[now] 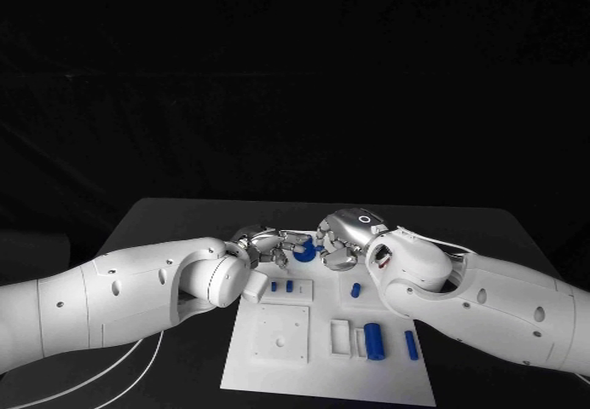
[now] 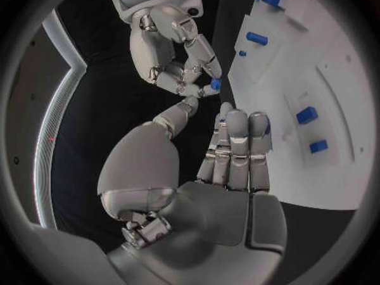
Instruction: Assemble the parts on the task board
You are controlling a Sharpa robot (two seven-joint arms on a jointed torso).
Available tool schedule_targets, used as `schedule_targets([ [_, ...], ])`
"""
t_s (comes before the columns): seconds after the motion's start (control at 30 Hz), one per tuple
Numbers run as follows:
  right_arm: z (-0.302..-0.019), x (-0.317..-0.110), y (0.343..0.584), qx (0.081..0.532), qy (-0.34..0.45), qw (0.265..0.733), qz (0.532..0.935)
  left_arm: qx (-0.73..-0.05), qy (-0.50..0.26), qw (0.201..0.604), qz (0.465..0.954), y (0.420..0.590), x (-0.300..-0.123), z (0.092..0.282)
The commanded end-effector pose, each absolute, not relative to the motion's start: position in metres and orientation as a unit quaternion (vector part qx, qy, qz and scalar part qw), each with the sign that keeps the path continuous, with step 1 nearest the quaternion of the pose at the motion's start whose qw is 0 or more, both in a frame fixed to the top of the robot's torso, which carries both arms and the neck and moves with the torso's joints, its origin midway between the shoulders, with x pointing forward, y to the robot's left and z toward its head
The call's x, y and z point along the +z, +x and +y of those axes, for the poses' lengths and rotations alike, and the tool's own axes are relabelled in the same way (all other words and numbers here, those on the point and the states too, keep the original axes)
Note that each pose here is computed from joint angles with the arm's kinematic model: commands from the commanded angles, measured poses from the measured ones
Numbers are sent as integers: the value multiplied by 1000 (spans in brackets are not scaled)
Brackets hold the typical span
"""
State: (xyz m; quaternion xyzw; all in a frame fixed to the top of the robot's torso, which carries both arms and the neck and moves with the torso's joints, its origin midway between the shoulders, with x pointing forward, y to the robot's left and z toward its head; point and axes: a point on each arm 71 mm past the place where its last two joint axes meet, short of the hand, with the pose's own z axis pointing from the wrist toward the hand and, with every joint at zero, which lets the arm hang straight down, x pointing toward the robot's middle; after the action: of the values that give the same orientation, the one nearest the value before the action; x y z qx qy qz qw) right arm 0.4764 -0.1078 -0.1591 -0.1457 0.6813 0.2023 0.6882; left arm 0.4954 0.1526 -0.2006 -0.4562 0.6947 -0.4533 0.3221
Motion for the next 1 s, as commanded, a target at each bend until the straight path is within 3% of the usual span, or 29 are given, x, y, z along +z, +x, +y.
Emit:
schedule_targets([
  [0.03,-106,-158,477,203,-144,690,679,-456,-480,327,674,496,-199,151],
  [1.0,-94,-154,477,210,-145,693,675,-453,-472,302,694,492,-203,139],
])
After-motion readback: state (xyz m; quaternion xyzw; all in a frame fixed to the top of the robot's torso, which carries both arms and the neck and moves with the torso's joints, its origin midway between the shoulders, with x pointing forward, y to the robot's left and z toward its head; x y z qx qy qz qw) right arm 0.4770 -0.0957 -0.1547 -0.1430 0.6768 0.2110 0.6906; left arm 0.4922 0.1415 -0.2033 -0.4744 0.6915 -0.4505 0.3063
